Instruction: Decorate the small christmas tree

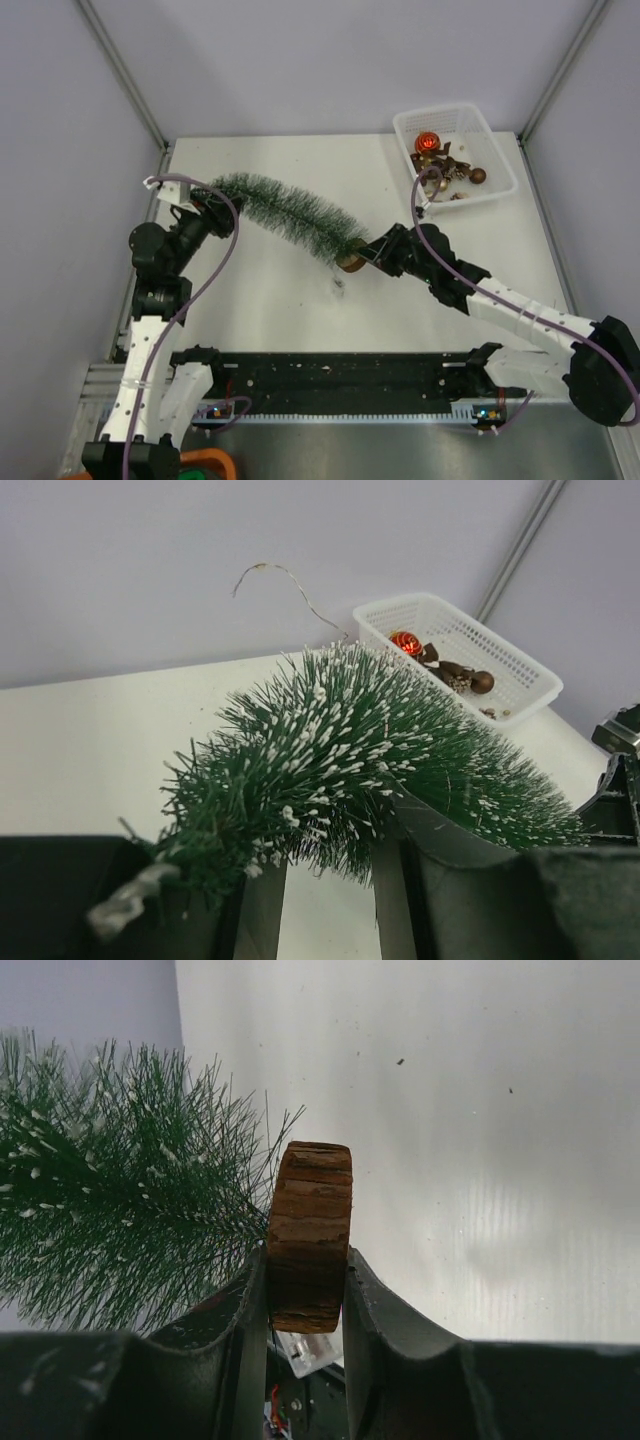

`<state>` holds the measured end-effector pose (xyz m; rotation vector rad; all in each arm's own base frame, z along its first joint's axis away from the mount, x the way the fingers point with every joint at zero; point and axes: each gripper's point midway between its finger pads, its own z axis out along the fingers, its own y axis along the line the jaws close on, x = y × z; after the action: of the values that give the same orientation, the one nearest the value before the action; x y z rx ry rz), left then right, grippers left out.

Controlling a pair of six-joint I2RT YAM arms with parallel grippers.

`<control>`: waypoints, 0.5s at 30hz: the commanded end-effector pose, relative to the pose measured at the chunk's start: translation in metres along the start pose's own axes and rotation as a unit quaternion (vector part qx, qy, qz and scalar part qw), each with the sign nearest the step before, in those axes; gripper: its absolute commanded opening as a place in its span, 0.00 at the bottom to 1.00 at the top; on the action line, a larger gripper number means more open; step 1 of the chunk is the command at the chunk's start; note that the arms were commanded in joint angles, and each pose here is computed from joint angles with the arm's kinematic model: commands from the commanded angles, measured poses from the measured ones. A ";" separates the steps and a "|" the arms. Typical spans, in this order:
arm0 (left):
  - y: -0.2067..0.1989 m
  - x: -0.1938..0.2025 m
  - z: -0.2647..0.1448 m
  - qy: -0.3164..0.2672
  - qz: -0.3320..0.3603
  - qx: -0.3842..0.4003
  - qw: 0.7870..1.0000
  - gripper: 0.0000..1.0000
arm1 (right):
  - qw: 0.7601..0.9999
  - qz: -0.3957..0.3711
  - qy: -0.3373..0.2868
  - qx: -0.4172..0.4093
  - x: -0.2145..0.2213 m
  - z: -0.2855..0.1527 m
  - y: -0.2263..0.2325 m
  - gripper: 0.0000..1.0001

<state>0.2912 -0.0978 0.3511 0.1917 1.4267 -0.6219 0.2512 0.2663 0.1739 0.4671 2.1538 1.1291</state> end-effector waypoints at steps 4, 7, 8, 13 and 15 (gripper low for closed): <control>0.028 0.045 -0.012 0.072 0.031 -0.053 0.996 0.50 | 0.999 0.031 0.001 -0.042 0.001 0.009 0.022 0.00; 0.031 0.052 -0.018 0.088 0.036 -0.064 0.993 0.54 | 0.998 0.045 0.006 -0.035 0.005 0.012 0.015 0.00; 0.032 0.054 -0.020 0.091 0.038 -0.069 0.993 0.54 | 0.998 0.050 0.004 -0.033 0.004 0.012 0.013 0.00; 0.031 0.062 -0.029 0.126 0.048 -0.070 0.988 0.74 | 0.998 0.053 -0.012 -0.010 -0.005 0.011 -0.004 0.00; 0.029 0.067 -0.033 0.155 0.050 -0.065 0.985 0.91 | 0.999 0.051 -0.017 -0.002 -0.010 0.010 -0.009 0.00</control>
<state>0.2864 -0.0813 0.2865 0.1977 1.6504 -0.4825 0.2478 0.2608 0.1282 0.5855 2.2637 1.0731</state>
